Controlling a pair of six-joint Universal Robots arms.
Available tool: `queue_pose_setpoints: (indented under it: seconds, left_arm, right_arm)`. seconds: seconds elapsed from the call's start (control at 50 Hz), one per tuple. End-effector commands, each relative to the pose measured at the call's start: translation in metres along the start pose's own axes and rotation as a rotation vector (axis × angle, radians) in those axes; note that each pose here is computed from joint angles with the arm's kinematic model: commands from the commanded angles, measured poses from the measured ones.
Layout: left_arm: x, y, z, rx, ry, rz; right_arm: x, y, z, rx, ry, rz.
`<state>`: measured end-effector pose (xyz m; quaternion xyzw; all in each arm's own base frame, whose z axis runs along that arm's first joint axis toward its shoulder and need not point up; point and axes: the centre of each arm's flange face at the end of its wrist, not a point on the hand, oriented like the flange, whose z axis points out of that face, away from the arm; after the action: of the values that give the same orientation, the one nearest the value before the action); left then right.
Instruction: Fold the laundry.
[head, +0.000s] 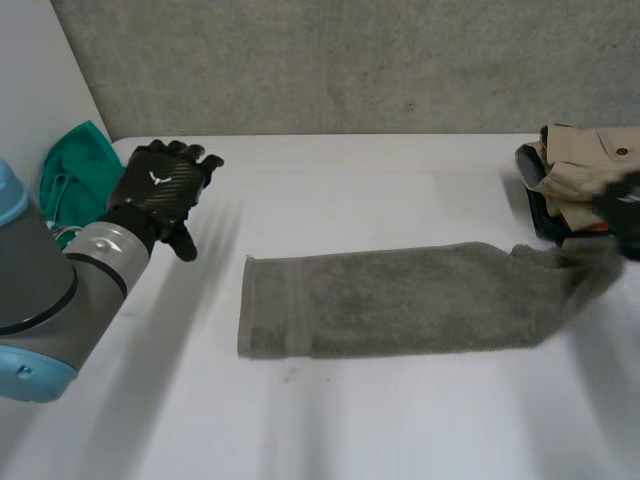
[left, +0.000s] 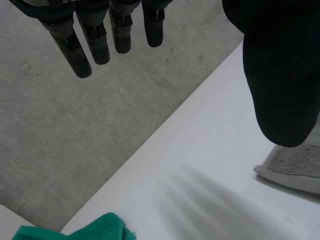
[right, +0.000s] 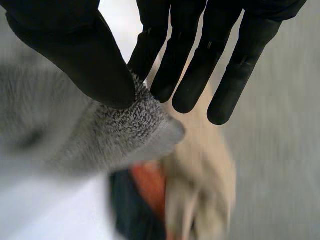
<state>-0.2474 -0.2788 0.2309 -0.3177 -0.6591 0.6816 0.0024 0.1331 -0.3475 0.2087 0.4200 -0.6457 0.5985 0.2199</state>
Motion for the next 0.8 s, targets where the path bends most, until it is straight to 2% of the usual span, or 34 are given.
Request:
queue_pose_setpoints:
  seconds: [0.02, 0.06, 0.1, 0.12, 0.2, 0.28, 0.32, 0.44, 0.52, 0.54, 0.6, 0.62, 0.7, 0.8]
  left_arm:
    - [-0.005, -0.004, -0.006, 0.010, -0.016, -0.034]
    - [-0.005, -0.004, -0.008, 0.007, -0.017, -0.039]
    - [-0.005, -0.002, -0.009, 0.001, -0.015, -0.040]
    - [-0.004, -0.001, -0.010, -0.001, -0.013, -0.040]
    - [0.000, 0.006, -0.014, -0.024, 0.000, -0.043]
    - [0.002, 0.009, -0.015, -0.035, 0.003, -0.045]
    - [0.003, 0.009, -0.015, -0.028, 0.003, -0.044]
    - [0.005, 0.007, -0.014, -0.006, 0.003, -0.041]
    - [0.004, 0.003, -0.012, 0.008, -0.002, -0.039]
    - [0.004, 0.003, -0.012, 0.010, -0.003, -0.039]
    - [0.004, -0.001, -0.011, 0.023, -0.002, -0.038]
    - [0.004, -0.002, -0.011, 0.029, -0.001, -0.038]
    - [0.015, -0.009, -0.014, 0.047, 0.029, -0.035]
    - [0.022, -0.010, -0.015, 0.050, 0.049, -0.036]
  right_arm:
    - [-0.072, -0.123, -0.035, 0.467, -0.162, -0.071]
    - [-0.107, -0.157, -0.055, 0.619, -0.236, -0.098]
    - [-0.135, -0.173, -0.066, 0.698, -0.301, -0.107]
    - [-0.163, -0.184, -0.077, 0.760, -0.367, -0.112]
    - [-0.221, -0.197, -0.097, 0.830, -0.503, -0.131]
    - [-0.264, -0.191, -0.103, 0.828, -0.600, -0.144]
    - [-0.270, -0.187, -0.101, 0.815, -0.607, -0.147]
    - [-0.260, -0.181, -0.095, 0.730, -0.569, -0.108]
    - [-0.217, -0.189, -0.099, 0.656, -0.492, 0.031]
    - [-0.190, -0.185, -0.091, 0.610, -0.446, 0.118]
    - [-0.157, -0.173, -0.082, 0.532, -0.404, 0.239]
    - [-0.148, -0.159, -0.077, 0.456, -0.416, 0.307]
    - [-0.146, -0.124, -0.073, 0.263, -0.494, 0.404]
    - [-0.154, -0.086, -0.065, 0.099, -0.522, 0.380]
